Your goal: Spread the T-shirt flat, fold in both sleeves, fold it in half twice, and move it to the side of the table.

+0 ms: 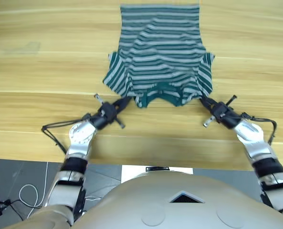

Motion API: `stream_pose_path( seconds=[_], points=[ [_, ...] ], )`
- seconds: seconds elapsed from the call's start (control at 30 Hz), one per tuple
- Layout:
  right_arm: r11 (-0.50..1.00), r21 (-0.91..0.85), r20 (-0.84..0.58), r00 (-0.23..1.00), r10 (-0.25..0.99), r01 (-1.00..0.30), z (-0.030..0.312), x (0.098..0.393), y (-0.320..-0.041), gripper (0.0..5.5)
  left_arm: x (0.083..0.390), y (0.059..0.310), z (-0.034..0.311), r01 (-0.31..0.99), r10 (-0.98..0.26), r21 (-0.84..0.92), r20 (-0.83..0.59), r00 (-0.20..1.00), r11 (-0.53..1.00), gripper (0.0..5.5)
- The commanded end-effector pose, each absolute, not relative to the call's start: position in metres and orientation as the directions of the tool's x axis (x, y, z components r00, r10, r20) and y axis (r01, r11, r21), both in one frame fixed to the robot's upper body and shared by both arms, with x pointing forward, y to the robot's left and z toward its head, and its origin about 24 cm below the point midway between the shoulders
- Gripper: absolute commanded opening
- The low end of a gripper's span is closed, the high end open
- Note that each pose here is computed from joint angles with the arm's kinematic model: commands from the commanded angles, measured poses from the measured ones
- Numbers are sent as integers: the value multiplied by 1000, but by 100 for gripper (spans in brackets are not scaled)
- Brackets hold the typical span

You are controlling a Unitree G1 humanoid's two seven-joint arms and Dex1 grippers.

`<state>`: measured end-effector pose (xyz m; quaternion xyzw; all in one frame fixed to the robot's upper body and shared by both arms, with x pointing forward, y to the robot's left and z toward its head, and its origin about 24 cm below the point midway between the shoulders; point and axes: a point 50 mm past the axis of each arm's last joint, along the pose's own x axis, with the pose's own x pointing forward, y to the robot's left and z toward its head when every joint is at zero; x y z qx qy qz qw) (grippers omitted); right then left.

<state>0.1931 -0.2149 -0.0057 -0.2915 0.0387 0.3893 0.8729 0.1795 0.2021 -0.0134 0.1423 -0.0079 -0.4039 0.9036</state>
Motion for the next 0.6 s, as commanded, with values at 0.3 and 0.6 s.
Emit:
stream_pose_path(
  seconds=[0.3,0.6],
  points=[
    [534,-446,-404,694,596,-718,-1,162,-276,2,147,250,-19,657,-630,224,-186,754,720,0],
    [470,-447,-347,632,693,-761,13,134,-259,2,109,237,-10,678,-664,175,-139,734,713,0]
  ],
)
